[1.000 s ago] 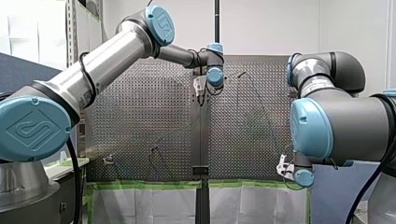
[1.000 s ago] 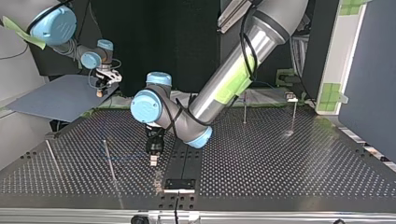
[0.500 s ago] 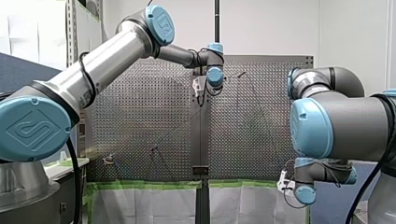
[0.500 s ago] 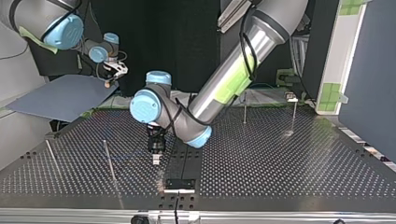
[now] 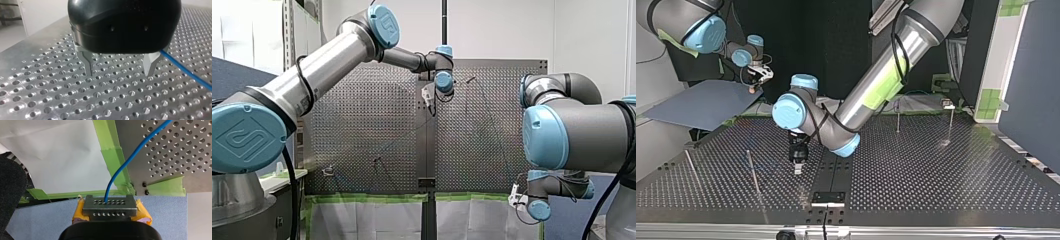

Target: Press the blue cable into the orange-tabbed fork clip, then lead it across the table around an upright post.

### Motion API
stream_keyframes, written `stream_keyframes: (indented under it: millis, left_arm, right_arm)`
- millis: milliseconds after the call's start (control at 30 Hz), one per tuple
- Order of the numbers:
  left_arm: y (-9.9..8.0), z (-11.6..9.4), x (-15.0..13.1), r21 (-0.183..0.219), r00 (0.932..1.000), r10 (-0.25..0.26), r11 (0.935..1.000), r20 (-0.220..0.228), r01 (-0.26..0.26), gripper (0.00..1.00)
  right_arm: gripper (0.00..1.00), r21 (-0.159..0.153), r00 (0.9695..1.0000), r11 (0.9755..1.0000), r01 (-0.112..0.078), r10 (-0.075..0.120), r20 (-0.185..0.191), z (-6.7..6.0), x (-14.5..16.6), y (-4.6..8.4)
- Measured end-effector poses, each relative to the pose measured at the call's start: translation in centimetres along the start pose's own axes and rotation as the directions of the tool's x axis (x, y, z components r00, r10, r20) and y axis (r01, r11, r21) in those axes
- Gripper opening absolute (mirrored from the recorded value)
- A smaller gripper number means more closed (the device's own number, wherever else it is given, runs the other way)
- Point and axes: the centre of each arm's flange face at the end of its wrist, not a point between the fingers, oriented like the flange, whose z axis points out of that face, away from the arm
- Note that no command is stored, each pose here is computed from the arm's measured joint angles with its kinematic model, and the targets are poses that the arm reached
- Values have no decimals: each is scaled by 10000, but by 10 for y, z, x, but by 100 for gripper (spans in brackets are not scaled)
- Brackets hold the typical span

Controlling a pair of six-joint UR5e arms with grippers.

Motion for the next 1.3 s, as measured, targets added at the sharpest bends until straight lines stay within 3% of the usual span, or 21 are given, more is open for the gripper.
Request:
stream_keyframes:
  millis: [233,533,967,1300]
  left_arm:
    - [-2,2,0,537,9974,-680,9962,-228,692,98]
    - [-5,2,0,787,9887,-1447,9859,-404,1475,98]
    - [-14,-12,-17,909,9900,-1269,9871,-608,1321,98]
    - [-32,-29,-18,1732,9913,-554,9820,-1197,758,98]
  right_arm:
    - [0,1,10000,10000,0,0,9,0,0,0]
    - [0,-1,10000,10000,-1,1,19,0,0,0]
    - [0,45,10000,10000,1,-1,18,1,0,-1]
    - [0,43,10000,10000,-1,1,42,1,0,-1]
